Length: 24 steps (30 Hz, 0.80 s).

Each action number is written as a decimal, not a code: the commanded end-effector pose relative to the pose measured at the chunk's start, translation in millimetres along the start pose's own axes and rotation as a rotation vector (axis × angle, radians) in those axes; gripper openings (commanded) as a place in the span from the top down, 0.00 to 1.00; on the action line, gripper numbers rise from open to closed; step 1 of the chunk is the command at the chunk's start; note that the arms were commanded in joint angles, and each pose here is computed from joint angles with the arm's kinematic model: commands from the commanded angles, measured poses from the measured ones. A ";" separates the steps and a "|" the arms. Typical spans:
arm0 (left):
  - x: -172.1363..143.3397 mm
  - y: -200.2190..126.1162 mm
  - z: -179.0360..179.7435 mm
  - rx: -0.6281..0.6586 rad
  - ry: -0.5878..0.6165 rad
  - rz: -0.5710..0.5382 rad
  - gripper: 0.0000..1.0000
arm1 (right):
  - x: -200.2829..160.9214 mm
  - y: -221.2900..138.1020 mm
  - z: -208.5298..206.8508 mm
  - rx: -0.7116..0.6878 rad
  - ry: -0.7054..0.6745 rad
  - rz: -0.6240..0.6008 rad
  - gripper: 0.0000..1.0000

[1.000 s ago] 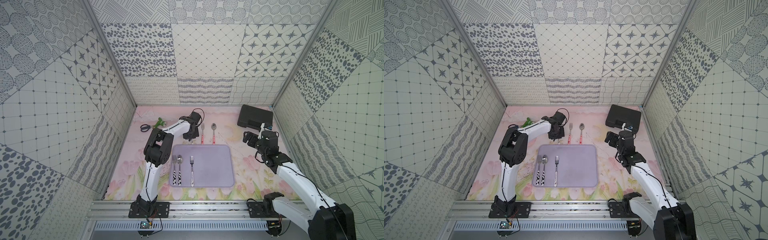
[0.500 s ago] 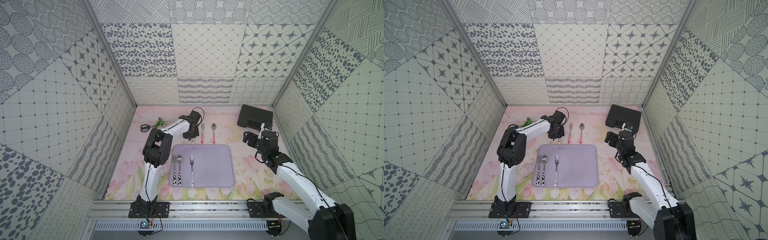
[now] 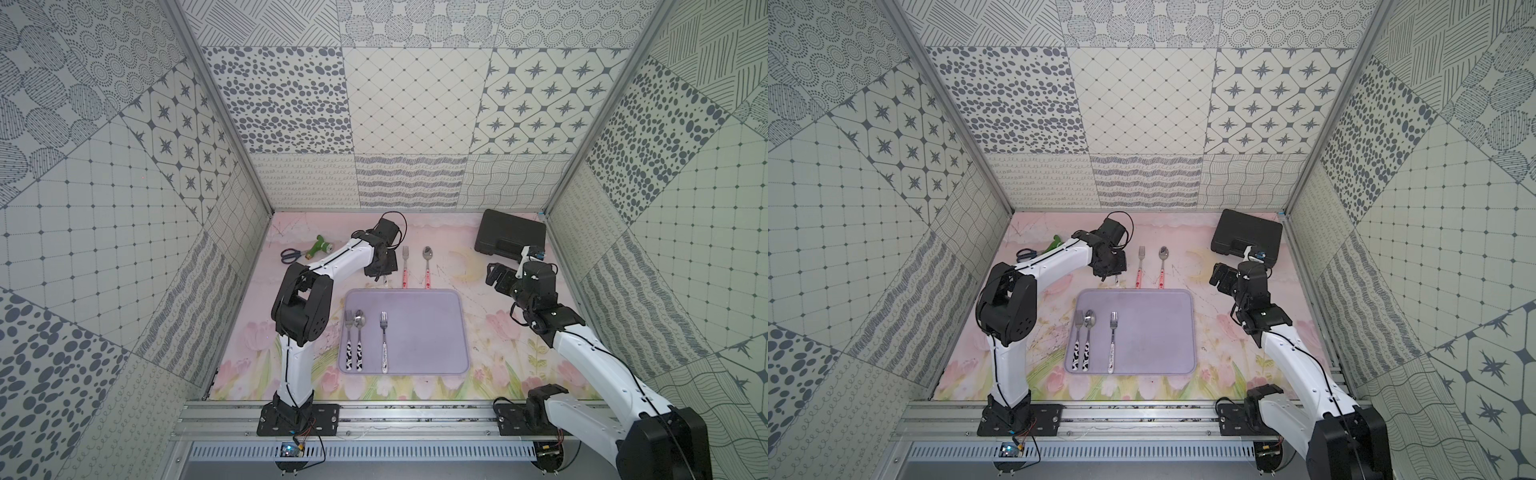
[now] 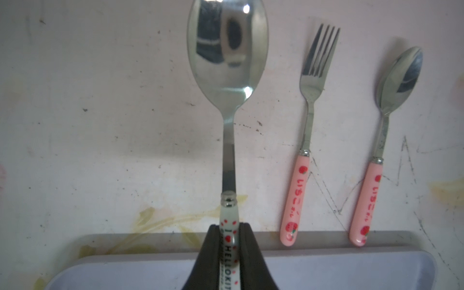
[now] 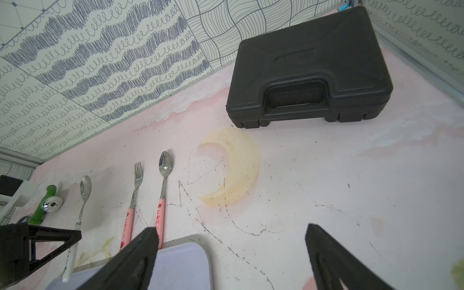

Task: Set the spoon and fork side by side
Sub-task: Pick up the spoon from the center of the board, then place the spoon on the tray.

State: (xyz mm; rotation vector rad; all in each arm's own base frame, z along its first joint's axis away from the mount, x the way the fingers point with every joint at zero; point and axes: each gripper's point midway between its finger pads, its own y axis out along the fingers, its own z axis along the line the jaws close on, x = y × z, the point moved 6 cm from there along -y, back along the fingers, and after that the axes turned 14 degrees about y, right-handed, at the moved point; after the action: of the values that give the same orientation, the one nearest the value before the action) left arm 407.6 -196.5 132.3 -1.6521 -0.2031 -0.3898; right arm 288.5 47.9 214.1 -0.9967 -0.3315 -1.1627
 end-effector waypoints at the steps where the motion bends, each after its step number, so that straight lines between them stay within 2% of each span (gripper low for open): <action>1: -13.0 -11.7 -7.3 -0.016 0.003 0.001 1.00 | 4.9 -3.8 4.9 0.028 -0.004 -0.035 0.03; 8: -39.4 -22.7 -18.3 0.012 0.039 0.013 1.00 | 5.7 -5.4 5.3 0.031 -0.002 -0.039 0.03; 24: -110.2 -54.0 -49.7 -0.017 0.058 -0.003 1.00 | 10.1 -12.9 6.8 0.043 0.000 -0.061 0.03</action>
State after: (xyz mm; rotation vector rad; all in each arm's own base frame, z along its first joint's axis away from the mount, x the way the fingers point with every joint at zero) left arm 293.4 -228.1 142.5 -1.6601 -0.1033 -0.4590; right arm 284.2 46.9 225.1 -0.9673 -0.3575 -1.1845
